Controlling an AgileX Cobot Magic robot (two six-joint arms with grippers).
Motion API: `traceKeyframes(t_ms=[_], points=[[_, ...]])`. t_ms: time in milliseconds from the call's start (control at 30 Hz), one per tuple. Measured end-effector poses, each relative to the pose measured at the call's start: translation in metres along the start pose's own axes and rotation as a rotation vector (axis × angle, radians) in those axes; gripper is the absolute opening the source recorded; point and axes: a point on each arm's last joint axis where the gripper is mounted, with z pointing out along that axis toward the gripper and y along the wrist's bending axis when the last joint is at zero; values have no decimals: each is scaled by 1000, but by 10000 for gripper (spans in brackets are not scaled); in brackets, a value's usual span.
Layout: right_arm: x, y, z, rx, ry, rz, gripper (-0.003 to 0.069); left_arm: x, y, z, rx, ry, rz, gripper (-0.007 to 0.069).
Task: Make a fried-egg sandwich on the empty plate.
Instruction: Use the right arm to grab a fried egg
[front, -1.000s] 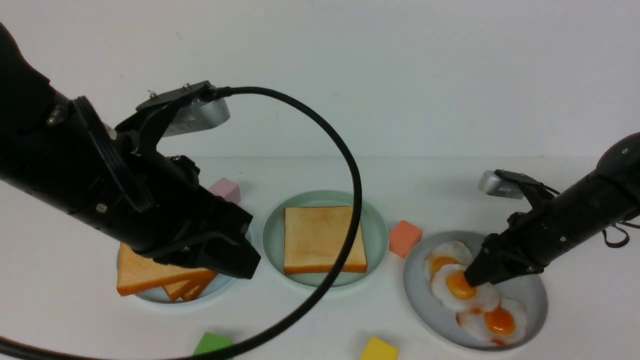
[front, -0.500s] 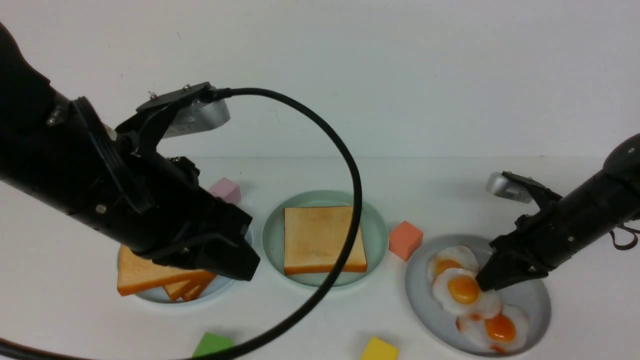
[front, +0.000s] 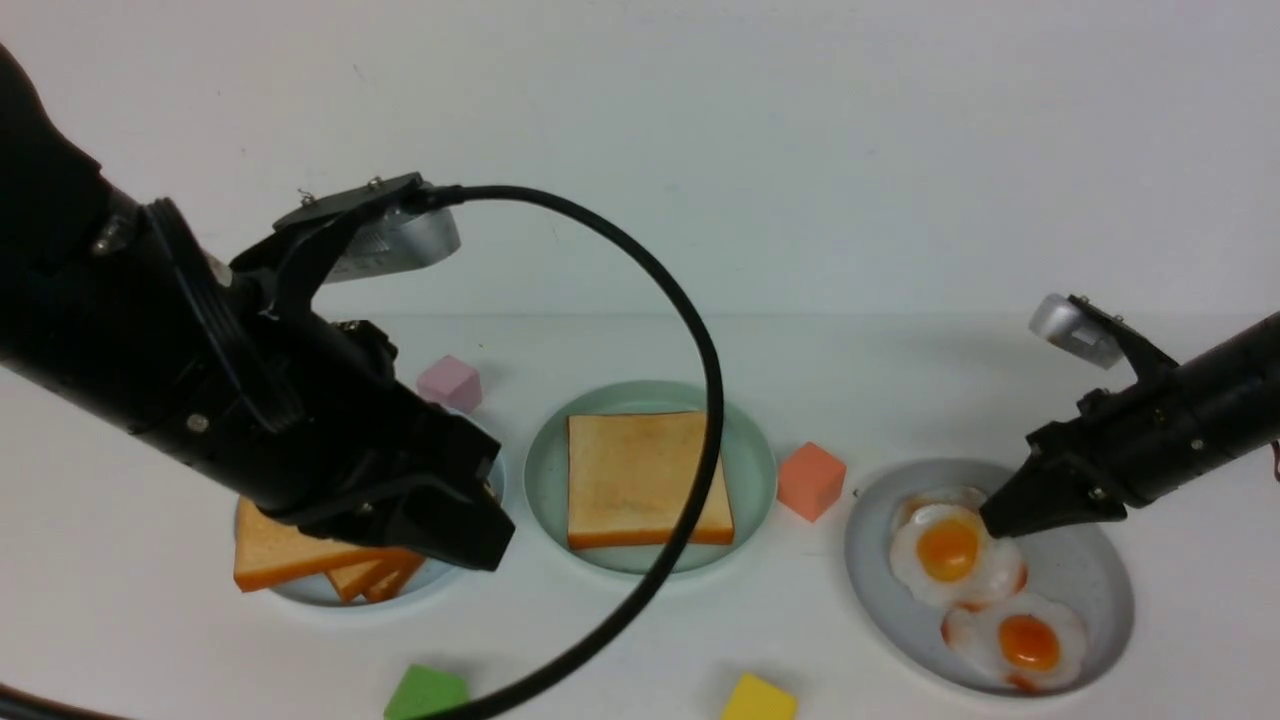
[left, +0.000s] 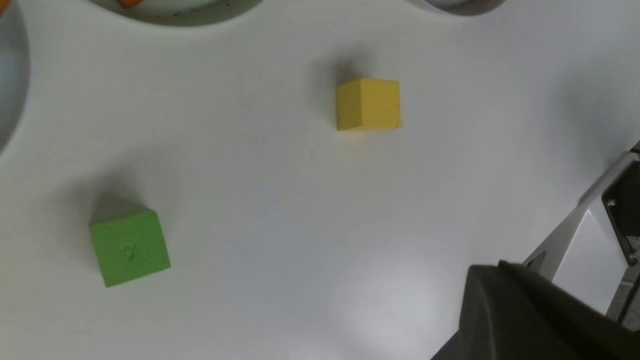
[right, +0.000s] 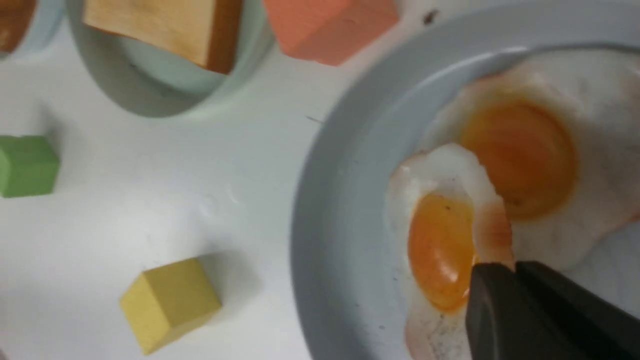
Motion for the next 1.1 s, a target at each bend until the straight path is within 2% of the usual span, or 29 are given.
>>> traceKeyframes(t_ms=[333, 500, 733, 900, 1033, 1100], points=[[0, 0, 0, -2, 3, -2, 27, 0, 0, 0, -3, 3, 2, 22], [5, -8, 3, 50, 55, -1, 27, 0, 1, 0, -8, 4, 4, 27], [8, -16, 15, 30, 76, 51, 29, 1, 1, 0, -13, 6, 7, 29], [10, -17, 14, 48, 93, 71, 79, 1, 1, 0, -13, 6, 7, 37], [13, -20, 16, 70, 120, 67, 148, 1, 1, 0, -13, 6, 7, 39], [14, -21, 17, 70, 125, 71, 209, 1, 1, 0, -13, 6, 7, 39]])
